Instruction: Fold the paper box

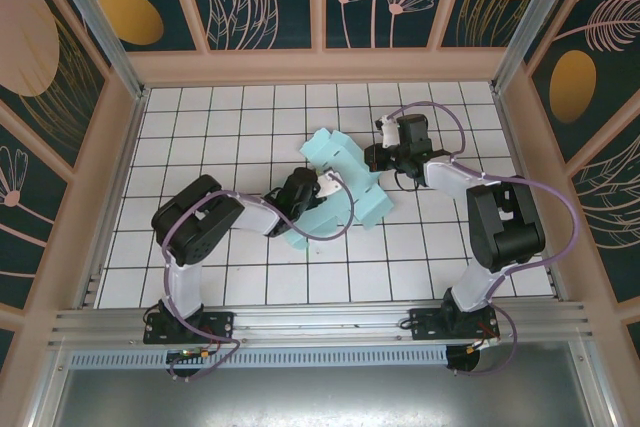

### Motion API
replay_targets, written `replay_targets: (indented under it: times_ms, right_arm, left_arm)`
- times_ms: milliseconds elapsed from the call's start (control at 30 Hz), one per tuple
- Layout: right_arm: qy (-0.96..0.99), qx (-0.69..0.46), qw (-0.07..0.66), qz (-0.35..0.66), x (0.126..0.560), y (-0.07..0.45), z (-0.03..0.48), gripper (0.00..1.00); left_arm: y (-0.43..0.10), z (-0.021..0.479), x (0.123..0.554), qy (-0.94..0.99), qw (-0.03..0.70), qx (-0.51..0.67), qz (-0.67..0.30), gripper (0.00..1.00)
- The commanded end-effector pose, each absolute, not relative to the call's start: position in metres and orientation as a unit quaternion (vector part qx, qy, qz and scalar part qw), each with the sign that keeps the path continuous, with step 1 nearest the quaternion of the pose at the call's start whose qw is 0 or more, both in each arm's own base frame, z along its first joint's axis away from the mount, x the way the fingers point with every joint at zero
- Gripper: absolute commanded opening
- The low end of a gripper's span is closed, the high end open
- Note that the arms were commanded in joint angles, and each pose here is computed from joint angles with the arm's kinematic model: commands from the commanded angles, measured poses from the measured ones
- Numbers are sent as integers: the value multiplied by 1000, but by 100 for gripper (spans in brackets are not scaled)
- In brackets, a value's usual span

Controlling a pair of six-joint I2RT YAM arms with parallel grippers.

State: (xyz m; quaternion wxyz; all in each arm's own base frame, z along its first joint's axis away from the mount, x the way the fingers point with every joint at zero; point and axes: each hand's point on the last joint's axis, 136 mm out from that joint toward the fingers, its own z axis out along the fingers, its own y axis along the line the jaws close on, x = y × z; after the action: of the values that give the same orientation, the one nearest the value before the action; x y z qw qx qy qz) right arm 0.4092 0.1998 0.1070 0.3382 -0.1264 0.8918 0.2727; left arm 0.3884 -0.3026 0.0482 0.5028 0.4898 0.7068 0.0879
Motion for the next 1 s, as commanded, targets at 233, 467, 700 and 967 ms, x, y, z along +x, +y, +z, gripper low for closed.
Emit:
replay_targets:
  times_ms: [233,467,700,967]
  right_arm:
    - [883,-129,359,274,418,204,121,0]
    - [887,-132,364,252,424,199,119,0]
    - [891,-160,369,211,418,194,115,0]
    - [891,-209,392,97,415,197,111,0]
  left_arm:
    - [-320,69,400,721,501,478,33,15]
    - [-323,106,399,726,542,422,-38,25]
    - [-289,182,417,739,591,265,-183,60]
    - [-240,202,443,763,586,127,-243,80]
